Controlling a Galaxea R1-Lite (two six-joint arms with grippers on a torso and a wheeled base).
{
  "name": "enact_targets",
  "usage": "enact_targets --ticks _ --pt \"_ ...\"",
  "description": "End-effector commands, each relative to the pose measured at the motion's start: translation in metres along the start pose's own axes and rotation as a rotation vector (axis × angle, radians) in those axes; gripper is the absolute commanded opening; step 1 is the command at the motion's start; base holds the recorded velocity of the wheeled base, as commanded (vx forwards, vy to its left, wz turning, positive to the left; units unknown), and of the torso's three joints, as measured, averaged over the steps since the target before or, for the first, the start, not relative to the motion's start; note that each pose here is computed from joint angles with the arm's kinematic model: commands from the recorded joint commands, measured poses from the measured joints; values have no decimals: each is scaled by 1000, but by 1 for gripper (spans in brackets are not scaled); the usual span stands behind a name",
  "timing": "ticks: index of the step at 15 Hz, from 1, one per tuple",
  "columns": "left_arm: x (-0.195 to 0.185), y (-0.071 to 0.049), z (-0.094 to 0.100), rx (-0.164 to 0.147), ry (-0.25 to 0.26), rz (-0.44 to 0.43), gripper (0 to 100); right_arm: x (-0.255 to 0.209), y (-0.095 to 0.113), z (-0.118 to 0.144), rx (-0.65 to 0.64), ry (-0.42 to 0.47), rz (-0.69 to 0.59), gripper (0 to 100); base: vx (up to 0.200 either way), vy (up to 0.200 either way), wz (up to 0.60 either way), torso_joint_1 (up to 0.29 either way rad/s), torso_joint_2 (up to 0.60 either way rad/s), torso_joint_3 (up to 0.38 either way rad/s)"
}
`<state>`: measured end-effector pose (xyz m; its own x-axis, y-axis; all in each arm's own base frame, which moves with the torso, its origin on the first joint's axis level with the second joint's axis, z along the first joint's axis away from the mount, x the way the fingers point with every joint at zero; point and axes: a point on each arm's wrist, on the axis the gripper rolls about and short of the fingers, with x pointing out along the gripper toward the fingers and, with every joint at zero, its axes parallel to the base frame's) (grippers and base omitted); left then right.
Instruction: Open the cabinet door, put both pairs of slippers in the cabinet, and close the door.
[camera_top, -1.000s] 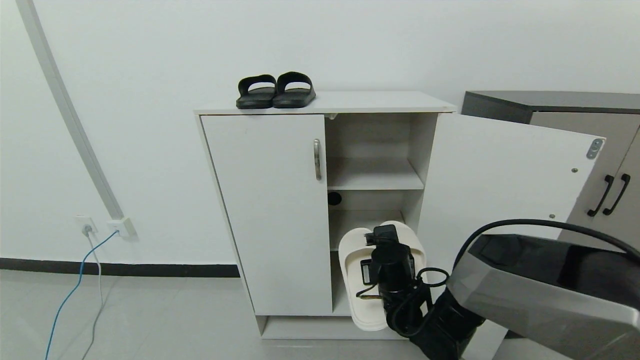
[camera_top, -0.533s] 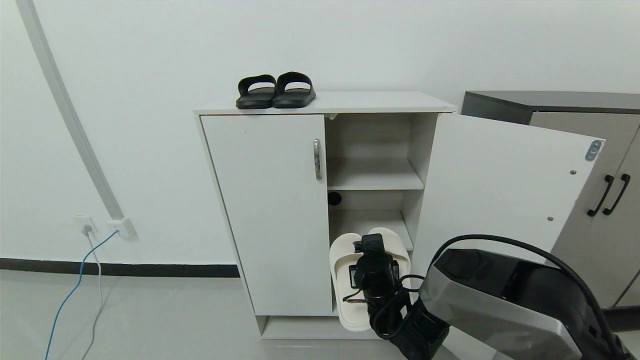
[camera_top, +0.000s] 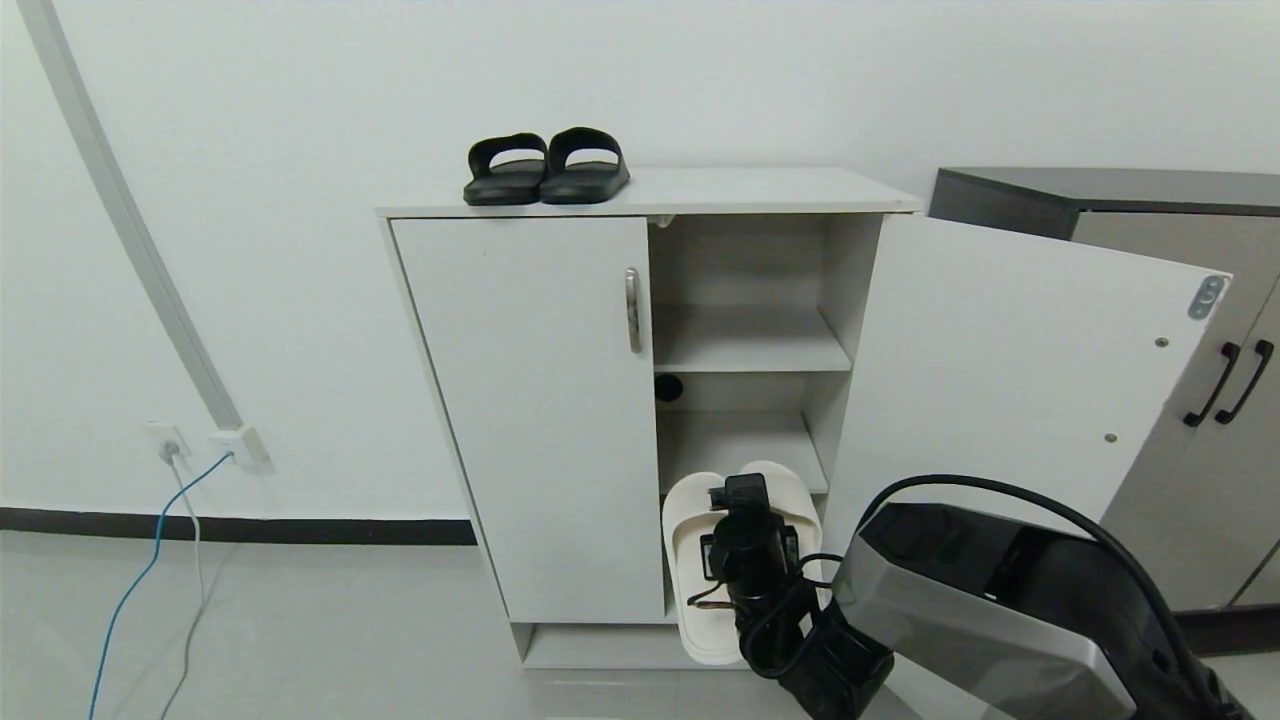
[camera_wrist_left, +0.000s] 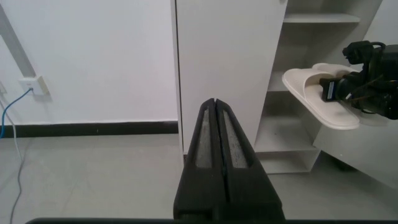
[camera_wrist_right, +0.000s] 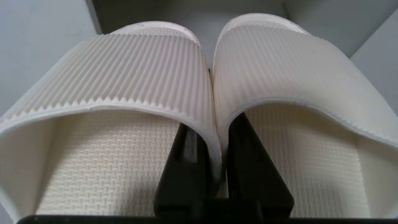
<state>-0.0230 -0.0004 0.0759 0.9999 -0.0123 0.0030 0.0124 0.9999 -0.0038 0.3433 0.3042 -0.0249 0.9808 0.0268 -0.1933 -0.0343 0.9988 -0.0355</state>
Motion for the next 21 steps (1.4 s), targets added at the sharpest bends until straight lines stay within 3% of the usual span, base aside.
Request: enact_targets --ticks 1,10,16,21 --pt "0 0 0 -1 1 0 0 2 -2 -2 -3 4 -6 0 0 0 0 7 -2 -178" --pt "0 0 0 -1 1 2 0 6 -6 -8 -3 7 -25 0 0 0 0 3 3 -198" --pt "0 0 0 -1 1 2 0 6 -8 2 -15 -152 -29 0 0 0 0 5 2 -52" --pt "0 0 0 -4 1 3 0 7 -10 4 -4 -170 -33 0 0 0 0 0 0 0"
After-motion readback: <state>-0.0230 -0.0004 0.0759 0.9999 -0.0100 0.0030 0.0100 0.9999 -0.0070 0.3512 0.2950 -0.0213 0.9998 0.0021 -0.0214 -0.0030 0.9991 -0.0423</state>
